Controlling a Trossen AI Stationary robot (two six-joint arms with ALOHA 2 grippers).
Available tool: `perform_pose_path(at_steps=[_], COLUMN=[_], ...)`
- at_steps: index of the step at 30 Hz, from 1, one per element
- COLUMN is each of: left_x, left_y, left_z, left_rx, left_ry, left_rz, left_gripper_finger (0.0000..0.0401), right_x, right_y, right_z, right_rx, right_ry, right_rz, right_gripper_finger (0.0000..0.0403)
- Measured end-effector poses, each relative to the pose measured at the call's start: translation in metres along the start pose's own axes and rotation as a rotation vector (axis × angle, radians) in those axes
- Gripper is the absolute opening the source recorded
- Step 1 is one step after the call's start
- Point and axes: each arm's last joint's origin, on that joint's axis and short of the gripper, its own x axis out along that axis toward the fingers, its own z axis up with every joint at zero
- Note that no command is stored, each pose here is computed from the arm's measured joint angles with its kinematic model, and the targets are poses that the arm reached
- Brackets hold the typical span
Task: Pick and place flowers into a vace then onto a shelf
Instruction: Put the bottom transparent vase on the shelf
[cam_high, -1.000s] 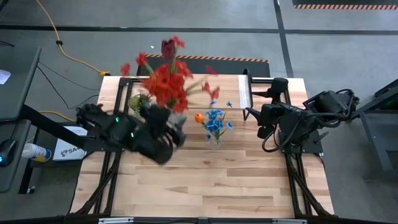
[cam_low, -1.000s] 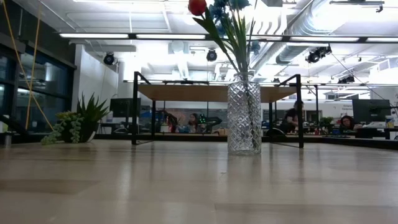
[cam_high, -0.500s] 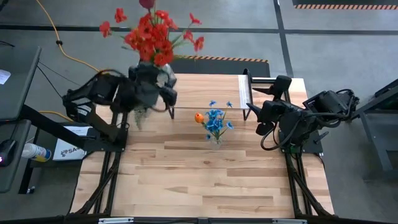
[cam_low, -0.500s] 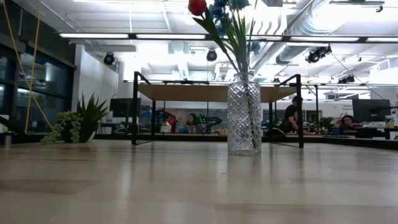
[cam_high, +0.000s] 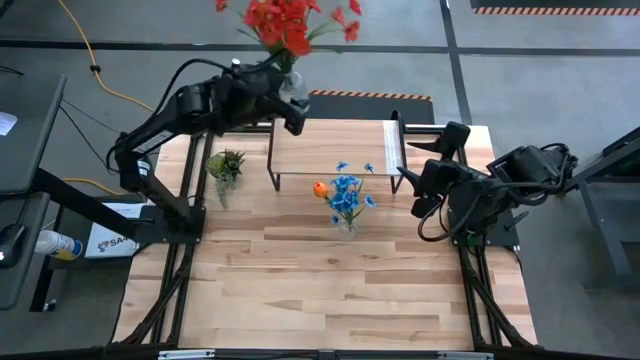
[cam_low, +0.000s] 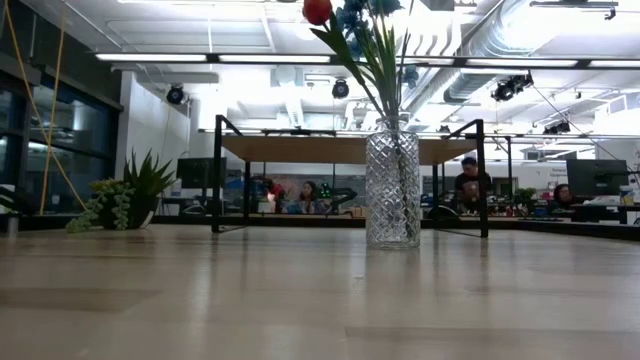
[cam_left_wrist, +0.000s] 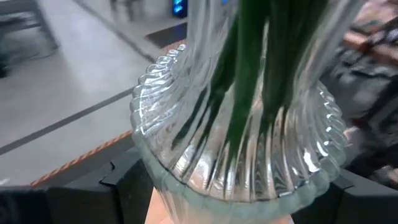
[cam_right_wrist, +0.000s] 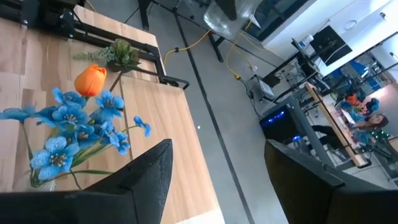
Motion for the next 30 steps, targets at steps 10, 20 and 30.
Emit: perform_pose_path(at_steps=[10, 20, 30], left_x=[0.053, 0.084, 0.083], left_y=[0.009, 0.01, 0.041], left_z=[-0.036, -0.086, -0.121], left_rx=[0.084, 0.122, 0.044], left_ry=[0.123, 0.105, 0.056], left_rz=[0.042, -0.046, -0.076], left_gripper_finger=[0.0318, 0.0318, 0.0318], right_x=[0.0, 0.0, 0.0], right_y=[0.0, 0.001, 0.002], right_z=[-0.008, -0.008, -0.008], right_rx=[0.044, 0.086, 0.13], right_ry=[0.054, 0.061, 0.065], right_rz=[0.026, 0.047, 0.075], right_gripper_finger=[0.0245, 0.0245, 0.0245])
